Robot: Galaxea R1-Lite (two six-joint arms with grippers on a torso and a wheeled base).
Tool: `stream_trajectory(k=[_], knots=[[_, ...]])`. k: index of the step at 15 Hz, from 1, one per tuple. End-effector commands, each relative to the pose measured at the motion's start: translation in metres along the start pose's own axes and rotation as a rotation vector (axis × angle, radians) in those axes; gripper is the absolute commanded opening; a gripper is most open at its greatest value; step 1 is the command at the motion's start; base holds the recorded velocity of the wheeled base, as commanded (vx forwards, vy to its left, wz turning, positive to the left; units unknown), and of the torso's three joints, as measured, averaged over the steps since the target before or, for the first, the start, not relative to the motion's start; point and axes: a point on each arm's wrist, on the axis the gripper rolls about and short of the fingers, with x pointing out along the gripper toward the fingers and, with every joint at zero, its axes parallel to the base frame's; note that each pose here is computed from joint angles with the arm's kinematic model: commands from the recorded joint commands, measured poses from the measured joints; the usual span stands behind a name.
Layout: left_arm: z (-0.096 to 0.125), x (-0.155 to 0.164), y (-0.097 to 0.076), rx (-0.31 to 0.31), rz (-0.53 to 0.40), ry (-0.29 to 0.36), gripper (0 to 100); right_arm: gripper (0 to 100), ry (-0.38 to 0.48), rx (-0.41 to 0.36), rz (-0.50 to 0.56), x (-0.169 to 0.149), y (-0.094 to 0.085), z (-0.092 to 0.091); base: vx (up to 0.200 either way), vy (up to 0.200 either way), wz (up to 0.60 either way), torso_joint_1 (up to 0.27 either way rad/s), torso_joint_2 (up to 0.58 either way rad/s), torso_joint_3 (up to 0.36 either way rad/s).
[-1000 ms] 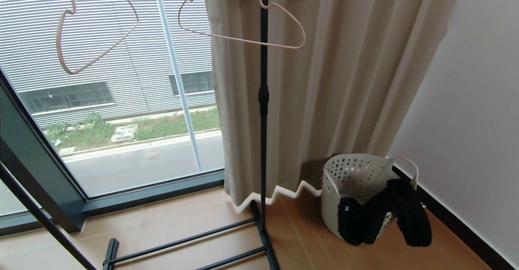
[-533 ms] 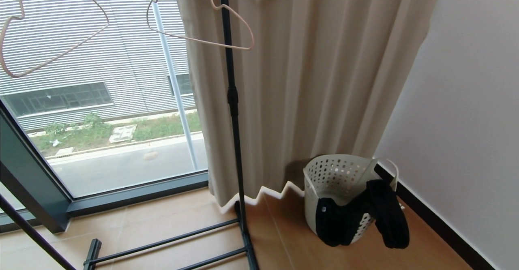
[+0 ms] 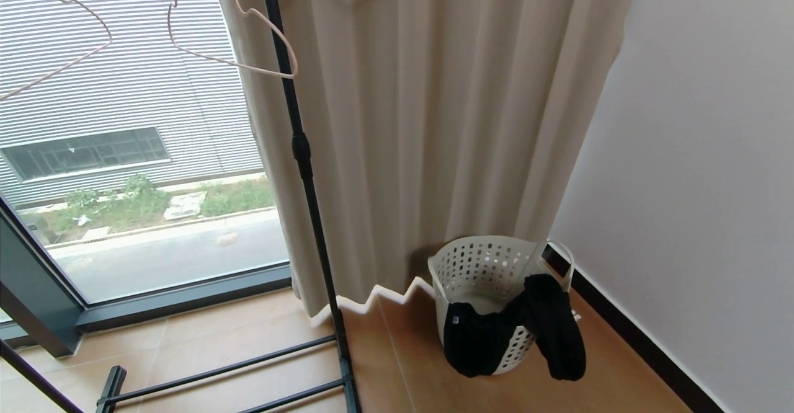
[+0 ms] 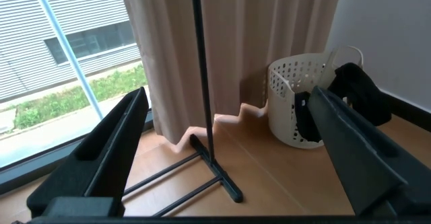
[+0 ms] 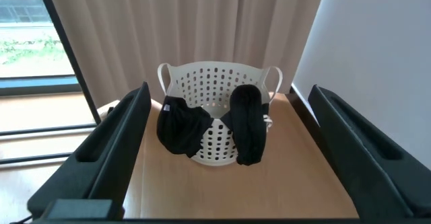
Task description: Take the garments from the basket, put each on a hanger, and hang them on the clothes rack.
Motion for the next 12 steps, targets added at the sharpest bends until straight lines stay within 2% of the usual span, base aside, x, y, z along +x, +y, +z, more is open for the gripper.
stream_trajectory(k=[1, 12], knots=[[0.0000, 0.0001, 0.0001, -0.001, 0.002, 0.001, 100, 100, 0.000, 0.000, 0.000, 0.0000, 0.0000, 0.0000, 0.000, 0.000, 0.00, 0.000, 0.00, 0.000], [-0.0001, 0.0001, 0.0001, 0.001, 0.002, 0.003, 100, 100, 0.000, 0.000, 0.000, 0.0000, 0.0000, 0.0000, 0.000, 0.000, 0.00, 0.000, 0.00, 0.000]])
